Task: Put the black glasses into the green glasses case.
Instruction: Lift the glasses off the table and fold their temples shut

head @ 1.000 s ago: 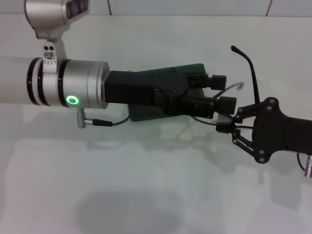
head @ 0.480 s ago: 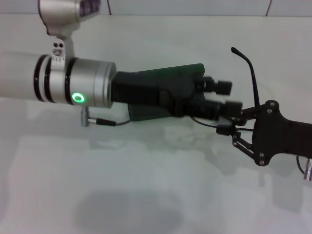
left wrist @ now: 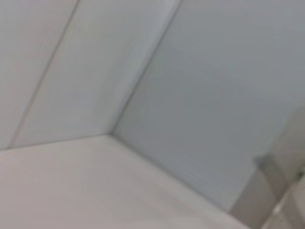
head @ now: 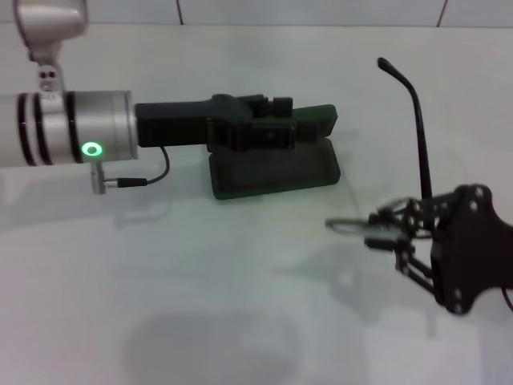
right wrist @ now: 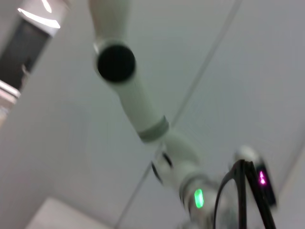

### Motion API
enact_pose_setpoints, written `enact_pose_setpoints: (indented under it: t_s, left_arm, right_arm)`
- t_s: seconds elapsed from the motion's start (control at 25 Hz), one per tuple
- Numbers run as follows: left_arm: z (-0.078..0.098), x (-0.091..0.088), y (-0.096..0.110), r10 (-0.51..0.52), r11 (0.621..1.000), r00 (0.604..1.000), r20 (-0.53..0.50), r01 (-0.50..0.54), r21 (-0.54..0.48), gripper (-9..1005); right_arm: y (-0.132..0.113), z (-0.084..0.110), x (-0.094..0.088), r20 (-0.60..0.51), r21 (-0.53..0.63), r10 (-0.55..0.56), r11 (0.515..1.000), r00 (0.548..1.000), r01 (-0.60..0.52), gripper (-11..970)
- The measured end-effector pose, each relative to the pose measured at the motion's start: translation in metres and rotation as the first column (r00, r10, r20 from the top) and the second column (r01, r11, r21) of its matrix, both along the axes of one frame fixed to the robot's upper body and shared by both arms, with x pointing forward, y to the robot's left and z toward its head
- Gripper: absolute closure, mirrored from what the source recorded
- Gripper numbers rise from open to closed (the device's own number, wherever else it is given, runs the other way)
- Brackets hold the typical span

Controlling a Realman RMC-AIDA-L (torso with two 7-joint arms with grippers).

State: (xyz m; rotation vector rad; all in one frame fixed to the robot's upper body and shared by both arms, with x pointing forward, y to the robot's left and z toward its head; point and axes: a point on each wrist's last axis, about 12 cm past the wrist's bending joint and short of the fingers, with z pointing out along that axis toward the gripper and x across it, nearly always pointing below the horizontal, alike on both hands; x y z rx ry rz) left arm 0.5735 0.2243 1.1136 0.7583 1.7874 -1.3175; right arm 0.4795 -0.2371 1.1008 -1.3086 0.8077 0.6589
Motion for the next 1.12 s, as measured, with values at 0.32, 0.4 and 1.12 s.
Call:
enact_pose_setpoints:
  t_s: [0.32, 0.4, 1.12]
  left_arm:
    - [-0.010, 0.007, -0.045, -0.023, 0.997, 0.999, 0.035, 0.020, 0.076, 109]
    - [-0.009, 0.009, -0.053, -0.038, 0.997, 0.997, 0.066, 0.034, 0.073, 109]
    - [-0.001, -0.011, -0.053, -0.154, 0.985, 0.967, 0.202, 0.167, -0.048, 108]
  right_arm:
    - [0.028, 0.001, -0.002, -0.012, 0.076, 0.194, 0.978, 0.981, -0.193, 844]
    - [0.036, -0.001, 0.003, -0.041, 0.073, 0.215, 0.975, 0.976, -0.211, 844]
    - [0.040, -0.021, 0.027, -0.209, 0.008, 0.028, 1.000, 0.978, -0.027, 843]
